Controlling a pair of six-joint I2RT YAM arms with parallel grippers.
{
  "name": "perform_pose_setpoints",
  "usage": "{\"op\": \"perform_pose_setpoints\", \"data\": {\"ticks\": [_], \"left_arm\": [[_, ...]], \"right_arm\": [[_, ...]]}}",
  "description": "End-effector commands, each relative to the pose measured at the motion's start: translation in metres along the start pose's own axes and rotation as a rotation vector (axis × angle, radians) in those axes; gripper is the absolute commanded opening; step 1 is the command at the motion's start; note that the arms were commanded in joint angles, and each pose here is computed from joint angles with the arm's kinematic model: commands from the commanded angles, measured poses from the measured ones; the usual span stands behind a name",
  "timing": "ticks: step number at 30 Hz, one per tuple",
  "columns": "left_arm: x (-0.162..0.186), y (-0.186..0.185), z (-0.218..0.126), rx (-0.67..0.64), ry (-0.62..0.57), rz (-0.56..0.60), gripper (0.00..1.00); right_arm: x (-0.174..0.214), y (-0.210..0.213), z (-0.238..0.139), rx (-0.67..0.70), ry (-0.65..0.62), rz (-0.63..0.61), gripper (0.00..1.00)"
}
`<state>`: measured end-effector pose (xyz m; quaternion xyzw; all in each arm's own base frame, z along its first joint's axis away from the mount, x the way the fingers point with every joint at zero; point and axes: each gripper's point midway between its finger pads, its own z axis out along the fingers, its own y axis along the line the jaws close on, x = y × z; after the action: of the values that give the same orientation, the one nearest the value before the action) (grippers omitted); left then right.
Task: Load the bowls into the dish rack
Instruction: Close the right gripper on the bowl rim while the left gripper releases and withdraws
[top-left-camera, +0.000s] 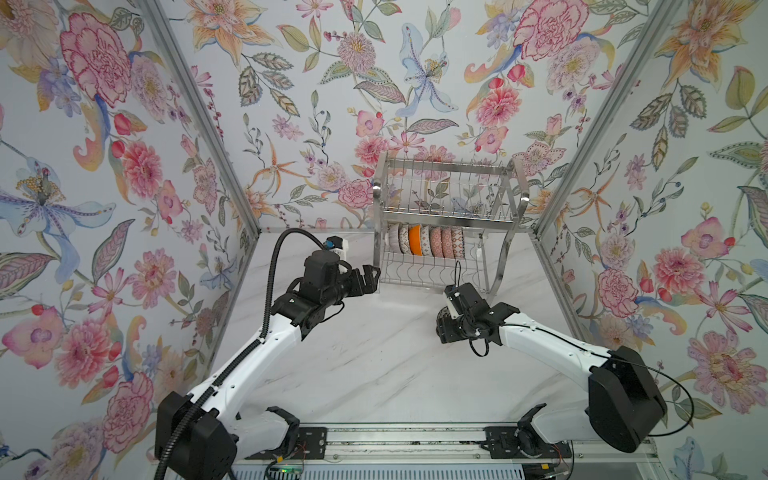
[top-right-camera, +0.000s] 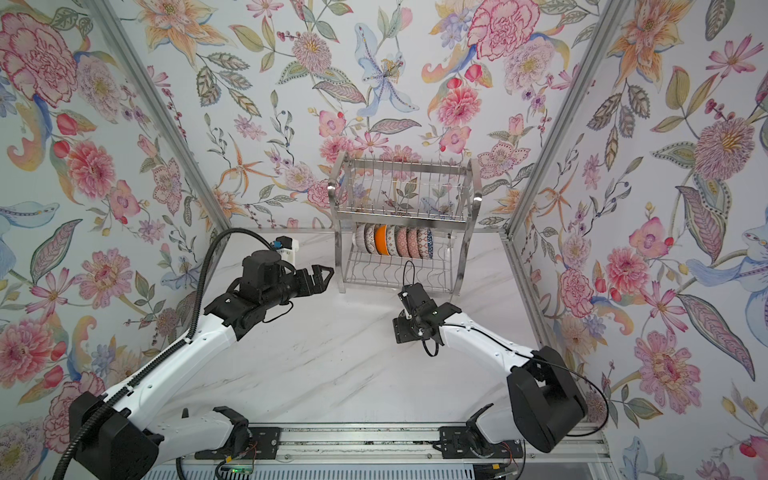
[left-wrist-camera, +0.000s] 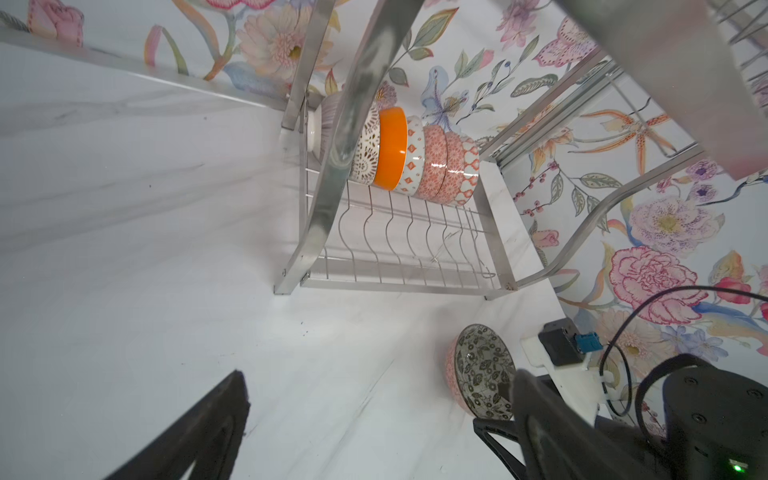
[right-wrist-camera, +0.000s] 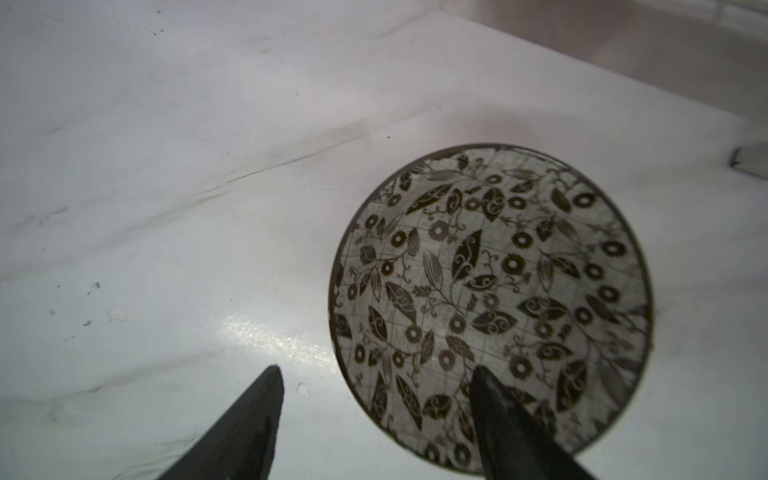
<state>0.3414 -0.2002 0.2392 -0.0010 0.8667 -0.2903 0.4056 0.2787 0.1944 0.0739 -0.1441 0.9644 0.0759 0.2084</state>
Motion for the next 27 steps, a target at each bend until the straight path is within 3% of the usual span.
{"op": "perform_pose_setpoints", "data": {"ticks": [1,6,11,13,17,21,27], "left_arm": [[0.021,0.008,0.008,0.014,0.055,-0.041,0.99],[0.021,0.007,0.013,0.024,0.055,-0.041,0.99],[0.015,-0.002,0.018,0.045,0.052,-0.032,0.99],[0.014,-0.005,0.02,0.05,0.051,-0.027,0.99],[0.014,-0.016,0.029,0.067,0.062,-0.001,0.99],[0.015,-0.037,0.041,0.105,0.075,0.037,0.99],[0.016,-0.074,0.056,0.183,0.083,0.08,0.99]], "right_arm": [[-0.016,0.009,0.006,0.035,-0.028,-0.03,0.63],[-0.018,0.008,0.022,0.072,0.01,-0.067,0.46],[-0.016,-0.006,0.022,0.111,0.023,-0.069,0.1],[-0.017,-0.018,0.012,0.114,0.007,-0.04,0.0],[-0.018,-0.049,-0.028,0.088,-0.07,0.071,0.0],[-0.026,-0.108,-0.07,0.088,-0.18,0.271,0.0],[-0.049,-0.186,-0.103,0.093,-0.287,0.518,0.0]]}}
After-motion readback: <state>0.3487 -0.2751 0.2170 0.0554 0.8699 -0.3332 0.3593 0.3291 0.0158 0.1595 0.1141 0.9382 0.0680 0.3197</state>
